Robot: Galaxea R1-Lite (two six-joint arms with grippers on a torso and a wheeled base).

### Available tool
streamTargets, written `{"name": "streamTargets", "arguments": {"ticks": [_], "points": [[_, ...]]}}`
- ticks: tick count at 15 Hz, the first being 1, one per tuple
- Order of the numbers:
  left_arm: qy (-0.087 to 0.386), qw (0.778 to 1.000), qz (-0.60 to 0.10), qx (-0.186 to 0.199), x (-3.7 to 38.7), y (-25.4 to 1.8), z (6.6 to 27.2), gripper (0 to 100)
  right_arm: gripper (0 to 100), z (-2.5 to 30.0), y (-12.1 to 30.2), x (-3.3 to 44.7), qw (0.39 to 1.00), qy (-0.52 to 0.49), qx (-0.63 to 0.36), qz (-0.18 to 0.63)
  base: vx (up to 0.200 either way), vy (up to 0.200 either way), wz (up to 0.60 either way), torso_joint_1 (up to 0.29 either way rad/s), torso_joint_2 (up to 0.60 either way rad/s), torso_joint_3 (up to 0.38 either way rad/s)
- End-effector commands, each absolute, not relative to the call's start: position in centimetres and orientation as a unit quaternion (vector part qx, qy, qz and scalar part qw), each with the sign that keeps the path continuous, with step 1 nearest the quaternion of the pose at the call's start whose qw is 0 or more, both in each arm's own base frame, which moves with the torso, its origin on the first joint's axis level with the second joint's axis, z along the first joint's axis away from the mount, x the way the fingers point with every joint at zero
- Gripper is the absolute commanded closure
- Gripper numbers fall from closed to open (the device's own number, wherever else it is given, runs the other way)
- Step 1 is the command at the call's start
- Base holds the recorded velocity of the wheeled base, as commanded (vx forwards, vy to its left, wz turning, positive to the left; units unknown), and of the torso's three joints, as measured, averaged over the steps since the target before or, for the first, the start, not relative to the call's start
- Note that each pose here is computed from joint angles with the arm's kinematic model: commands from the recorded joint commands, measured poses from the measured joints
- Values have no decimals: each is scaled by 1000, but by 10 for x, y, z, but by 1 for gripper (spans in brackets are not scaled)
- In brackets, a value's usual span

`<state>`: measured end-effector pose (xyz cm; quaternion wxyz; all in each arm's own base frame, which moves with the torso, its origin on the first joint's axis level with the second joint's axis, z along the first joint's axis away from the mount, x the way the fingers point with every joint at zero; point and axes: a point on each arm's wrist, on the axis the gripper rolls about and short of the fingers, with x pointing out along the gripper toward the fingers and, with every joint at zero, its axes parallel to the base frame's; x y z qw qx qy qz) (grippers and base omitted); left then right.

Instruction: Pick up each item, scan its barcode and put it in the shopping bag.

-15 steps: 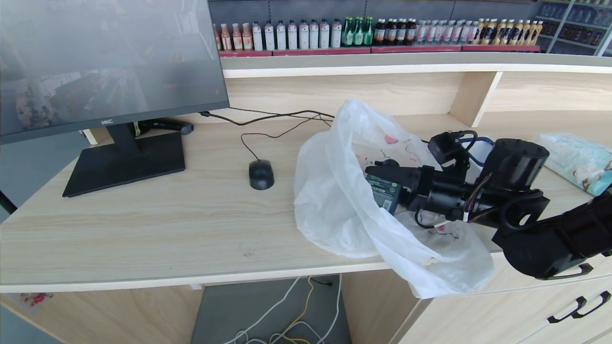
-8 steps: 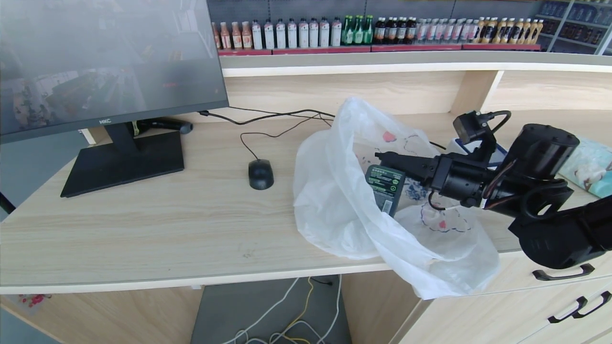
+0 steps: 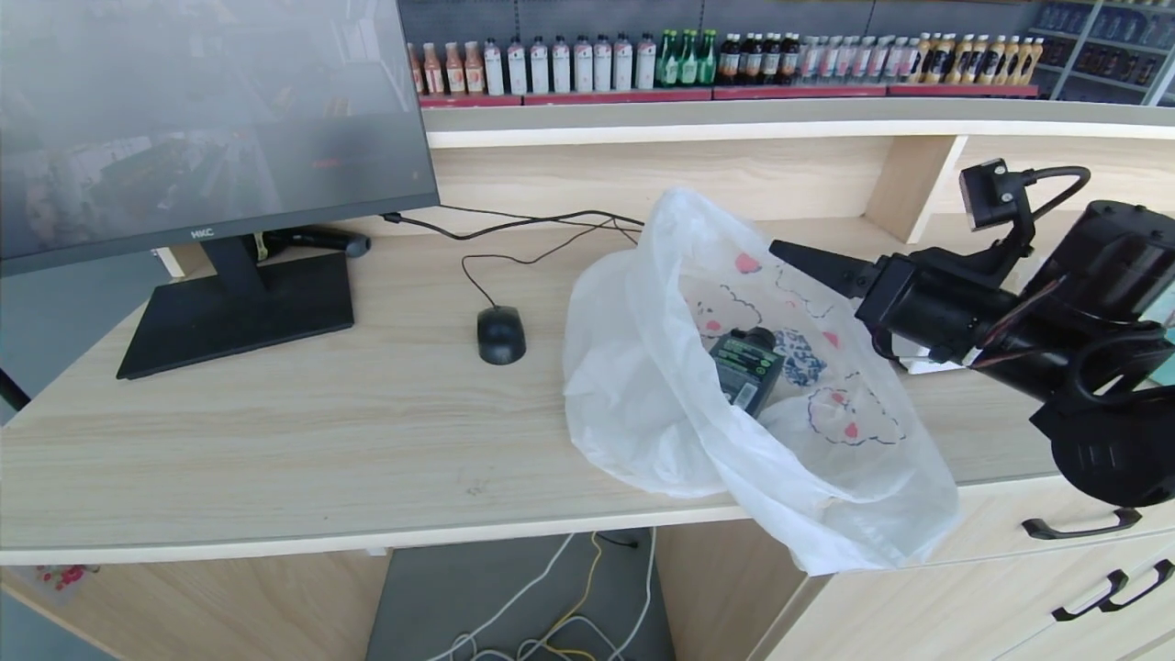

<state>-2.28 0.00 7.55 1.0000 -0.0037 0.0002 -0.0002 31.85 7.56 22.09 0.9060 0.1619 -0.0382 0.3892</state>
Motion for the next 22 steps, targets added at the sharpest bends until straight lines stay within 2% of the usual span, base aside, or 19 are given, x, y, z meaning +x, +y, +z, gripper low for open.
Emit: {"name": "streamTargets", "arguments": {"ticks": [1, 3, 5, 6, 8, 11, 15, 18, 19, 22], "points": [[0, 1000, 0, -4, -23, 0, 75, 0, 0, 233, 73, 311, 922, -77, 129, 358, 0, 0, 0, 0, 0, 0], [0, 1000, 0, -4, -23, 0, 75, 0, 0, 250, 70, 301, 933, -126, 89, 324, 0, 0, 0, 0, 0, 0], [0, 1000, -1, -4, -23, 0, 75, 0, 0, 263, 64, 289, 951, -169, 40, 255, 0, 0, 0, 0, 0, 0], [0, 1000, 0, -4, -23, 0, 75, 0, 0, 267, 62, 283, 956, -177, 40, 231, 0, 0, 0, 0, 0, 0], [0, 1000, 0, -4, -23, 0, 75, 0, 0, 262, 58, 264, 974, -180, 38, 135, 0, 0, 0, 0, 0, 0], [0, 1000, 0, -4, -23, 0, 75, 0, 0, 242, 60, 238, 968, -224, 15, 113, 0, 0, 0, 0, 0, 0], [0, 1000, 0, -4, -23, 0, 75, 0, 0, 222, 56, 222, 970, -215, 12, 113, 0, 0, 0, 0, 0, 0], [0, 1000, 0, -4, -23, 0, 75, 0, 0, 222, 54, 216, 969, -222, 3, 111, 0, 0, 0, 0, 0, 0], [0, 1000, 0, -5, -23, 0, 75, 0, 0, 218, 53, 208, 969, -218, -28, 109, 0, 0, 0, 0, 0, 0], [0, 1000, -1, -4, -23, 0, 75, 0, 0, 212, 51, 201, 971, -211, -36, 105, -200, 0, 0, 9, 4, 1]]}}
